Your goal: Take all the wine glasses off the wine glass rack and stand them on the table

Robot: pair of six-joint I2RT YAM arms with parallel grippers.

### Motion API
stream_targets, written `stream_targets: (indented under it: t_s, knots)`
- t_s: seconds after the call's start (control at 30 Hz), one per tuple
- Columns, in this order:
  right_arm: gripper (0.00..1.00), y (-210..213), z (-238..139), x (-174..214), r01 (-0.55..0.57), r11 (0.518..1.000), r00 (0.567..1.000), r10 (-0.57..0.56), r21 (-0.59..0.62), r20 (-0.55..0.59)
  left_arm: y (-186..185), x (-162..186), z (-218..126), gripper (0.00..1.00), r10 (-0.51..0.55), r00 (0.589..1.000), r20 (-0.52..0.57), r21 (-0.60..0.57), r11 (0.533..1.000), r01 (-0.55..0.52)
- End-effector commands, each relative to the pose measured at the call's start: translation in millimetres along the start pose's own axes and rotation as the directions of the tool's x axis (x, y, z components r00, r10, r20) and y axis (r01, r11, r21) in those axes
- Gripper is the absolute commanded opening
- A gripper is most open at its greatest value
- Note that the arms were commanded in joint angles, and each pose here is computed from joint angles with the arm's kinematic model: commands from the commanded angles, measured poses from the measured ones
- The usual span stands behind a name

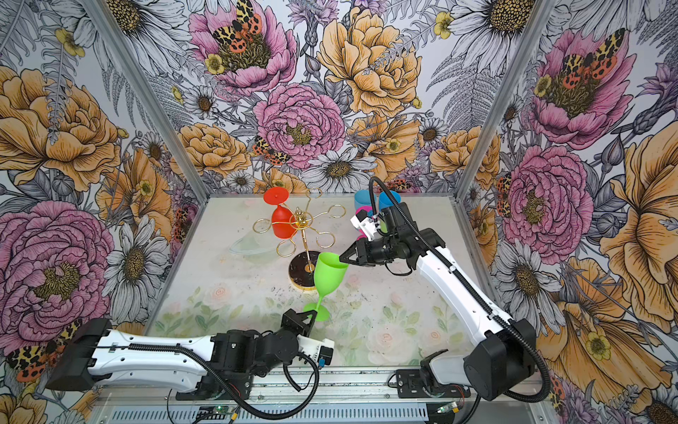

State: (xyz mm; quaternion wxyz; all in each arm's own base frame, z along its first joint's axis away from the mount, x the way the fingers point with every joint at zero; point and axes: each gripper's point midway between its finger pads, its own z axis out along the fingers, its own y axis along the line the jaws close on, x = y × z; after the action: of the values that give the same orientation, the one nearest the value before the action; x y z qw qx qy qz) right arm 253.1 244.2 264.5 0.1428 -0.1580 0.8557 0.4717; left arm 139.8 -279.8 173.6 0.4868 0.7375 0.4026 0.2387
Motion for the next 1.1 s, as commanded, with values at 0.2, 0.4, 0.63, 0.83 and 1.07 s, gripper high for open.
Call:
stream_targets:
  t_s: [0.2, 0.4, 0.63, 0.83, 1.07]
  knots:
    - [0.12, -4.2, 4.4, 6.9, 0.009, 1.000, 0.999, -0.009, -0.022, -0.035, 11.1, 4.5, 0.8, 0.00, 0.032, 0.998, -0.044, -0.083, 0.996, -0.036]
    - [0.04, -7.3, 4.8, 9.8, 0.017, 1.000, 0.999, -0.017, -0.005, -0.042, 10.4, 5.9, 0.6, 0.04, 0.030, 0.998, -0.046, -0.084, 0.996, -0.033]
    - [0.00, -6.4, -3.7, 3.0, 0.057, 0.997, 0.998, -0.057, 0.045, 0.000, 5.8, 3.0, 0.2, 0.21, -0.013, 1.000, -0.015, -0.071, 0.997, 0.012]
    - [0.00, -4.6, -11.7, -6.6, 0.093, 0.991, 0.994, -0.097, 0.093, 0.040, 1.0, 2.7, 1.1, 0.41, -0.046, 0.999, -0.007, -0.062, 0.997, 0.045]
    - [0.00, -7.7, -26.9, -23.4, 0.131, 0.970, 0.981, -0.156, 0.207, 0.111, 2.3, 0.7, -2.1, 0.59, -0.136, 0.990, 0.024, -0.060, 0.989, 0.137]
